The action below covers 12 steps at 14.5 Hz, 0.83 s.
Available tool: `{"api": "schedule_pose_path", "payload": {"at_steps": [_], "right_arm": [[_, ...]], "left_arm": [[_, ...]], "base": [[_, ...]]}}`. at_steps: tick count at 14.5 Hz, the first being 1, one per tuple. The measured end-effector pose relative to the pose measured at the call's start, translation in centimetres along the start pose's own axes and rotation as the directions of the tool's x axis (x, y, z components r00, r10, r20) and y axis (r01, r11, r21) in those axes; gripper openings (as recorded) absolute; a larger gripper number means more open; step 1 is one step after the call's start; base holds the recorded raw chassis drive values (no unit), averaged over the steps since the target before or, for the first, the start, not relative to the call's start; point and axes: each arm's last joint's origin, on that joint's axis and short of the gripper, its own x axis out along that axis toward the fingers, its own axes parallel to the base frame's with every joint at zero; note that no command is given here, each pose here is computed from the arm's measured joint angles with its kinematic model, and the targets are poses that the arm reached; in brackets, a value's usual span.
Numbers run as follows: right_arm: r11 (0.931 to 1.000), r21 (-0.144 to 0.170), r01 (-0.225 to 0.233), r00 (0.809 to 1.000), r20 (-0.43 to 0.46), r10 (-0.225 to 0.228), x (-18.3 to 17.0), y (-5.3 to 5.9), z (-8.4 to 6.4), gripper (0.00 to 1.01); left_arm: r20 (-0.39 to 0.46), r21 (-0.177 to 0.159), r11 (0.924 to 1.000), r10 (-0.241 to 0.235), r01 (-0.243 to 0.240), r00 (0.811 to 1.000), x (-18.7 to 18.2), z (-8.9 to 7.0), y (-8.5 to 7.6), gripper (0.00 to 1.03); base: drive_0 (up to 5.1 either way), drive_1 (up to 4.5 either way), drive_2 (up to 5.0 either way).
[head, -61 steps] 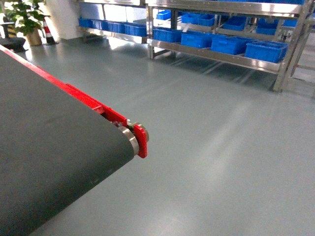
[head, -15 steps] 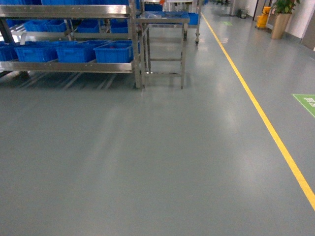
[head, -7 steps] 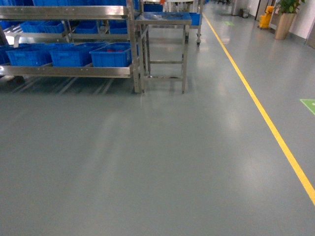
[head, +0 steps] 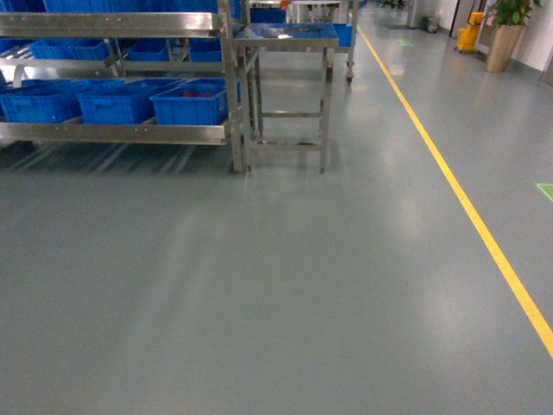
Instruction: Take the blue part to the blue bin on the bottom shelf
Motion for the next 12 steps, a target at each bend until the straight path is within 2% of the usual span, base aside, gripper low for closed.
{"api": "schedule_pose_path", "payload": {"at_steps": [12], "right_arm": [[1.0000, 0.000, 0.000, 1.000, 0.000, 0.000, 0.00, 0.00, 0.00, 0.98]], "left_arm": [[0.000, 0.000, 1.0000, 0.001, -0.001, 1.000, 0.00, 0.00, 0.01, 0.44]], "base": [[-0.1, 4.22, -4.4]]}}
